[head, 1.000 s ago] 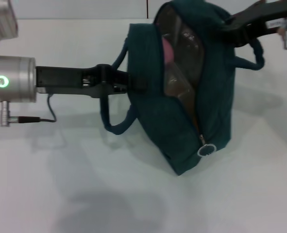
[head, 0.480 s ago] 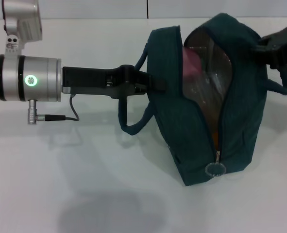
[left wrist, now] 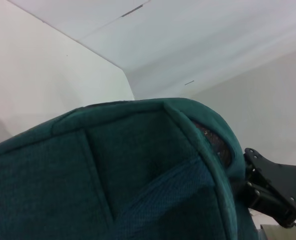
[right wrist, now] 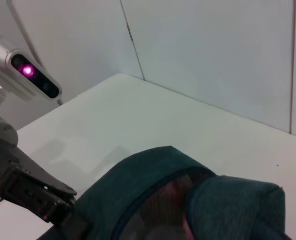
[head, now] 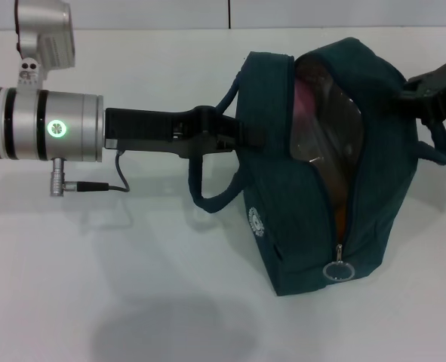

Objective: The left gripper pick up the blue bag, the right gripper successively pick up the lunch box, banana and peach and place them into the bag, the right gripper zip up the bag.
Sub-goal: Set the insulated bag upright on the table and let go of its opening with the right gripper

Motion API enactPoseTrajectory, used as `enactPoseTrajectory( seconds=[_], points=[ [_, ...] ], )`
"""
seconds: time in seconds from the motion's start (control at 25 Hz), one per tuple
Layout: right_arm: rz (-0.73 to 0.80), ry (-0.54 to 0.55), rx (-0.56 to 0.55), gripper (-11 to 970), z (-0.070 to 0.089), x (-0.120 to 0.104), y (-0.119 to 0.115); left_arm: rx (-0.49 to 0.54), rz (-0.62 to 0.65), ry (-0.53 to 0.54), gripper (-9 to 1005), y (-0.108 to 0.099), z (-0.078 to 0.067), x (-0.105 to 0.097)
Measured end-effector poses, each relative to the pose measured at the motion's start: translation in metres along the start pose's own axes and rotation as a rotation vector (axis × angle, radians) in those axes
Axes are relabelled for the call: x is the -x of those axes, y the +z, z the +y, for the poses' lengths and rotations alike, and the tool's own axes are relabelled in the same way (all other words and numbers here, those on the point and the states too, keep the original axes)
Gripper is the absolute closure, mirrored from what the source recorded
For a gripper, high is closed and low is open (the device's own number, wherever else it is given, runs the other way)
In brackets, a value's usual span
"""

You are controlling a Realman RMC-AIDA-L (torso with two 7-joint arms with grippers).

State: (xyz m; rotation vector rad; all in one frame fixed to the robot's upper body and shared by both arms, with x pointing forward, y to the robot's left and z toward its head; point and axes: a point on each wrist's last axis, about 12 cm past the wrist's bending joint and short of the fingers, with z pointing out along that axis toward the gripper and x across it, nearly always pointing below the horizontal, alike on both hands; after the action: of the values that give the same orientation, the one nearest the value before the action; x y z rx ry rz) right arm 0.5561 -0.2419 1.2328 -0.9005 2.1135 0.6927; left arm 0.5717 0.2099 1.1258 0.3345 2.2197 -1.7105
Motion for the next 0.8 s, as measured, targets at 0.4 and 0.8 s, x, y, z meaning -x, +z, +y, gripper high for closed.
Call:
enactPoseTrajectory(
  seconds=[0.4, 0.8],
  points=[
    [-0.014, -0.066, 0.036, 811, -0.002, -0.004, 0.001, 0.008, 0.012, 0.007, 963, 0.005, 0.003, -0.003],
    [-0.022, -0.066, 0.068, 659, -0.006, -0.017, 0.003, 0.029, -0.008, 0.014, 963, 0.002, 0.005, 0.0]
  ],
)
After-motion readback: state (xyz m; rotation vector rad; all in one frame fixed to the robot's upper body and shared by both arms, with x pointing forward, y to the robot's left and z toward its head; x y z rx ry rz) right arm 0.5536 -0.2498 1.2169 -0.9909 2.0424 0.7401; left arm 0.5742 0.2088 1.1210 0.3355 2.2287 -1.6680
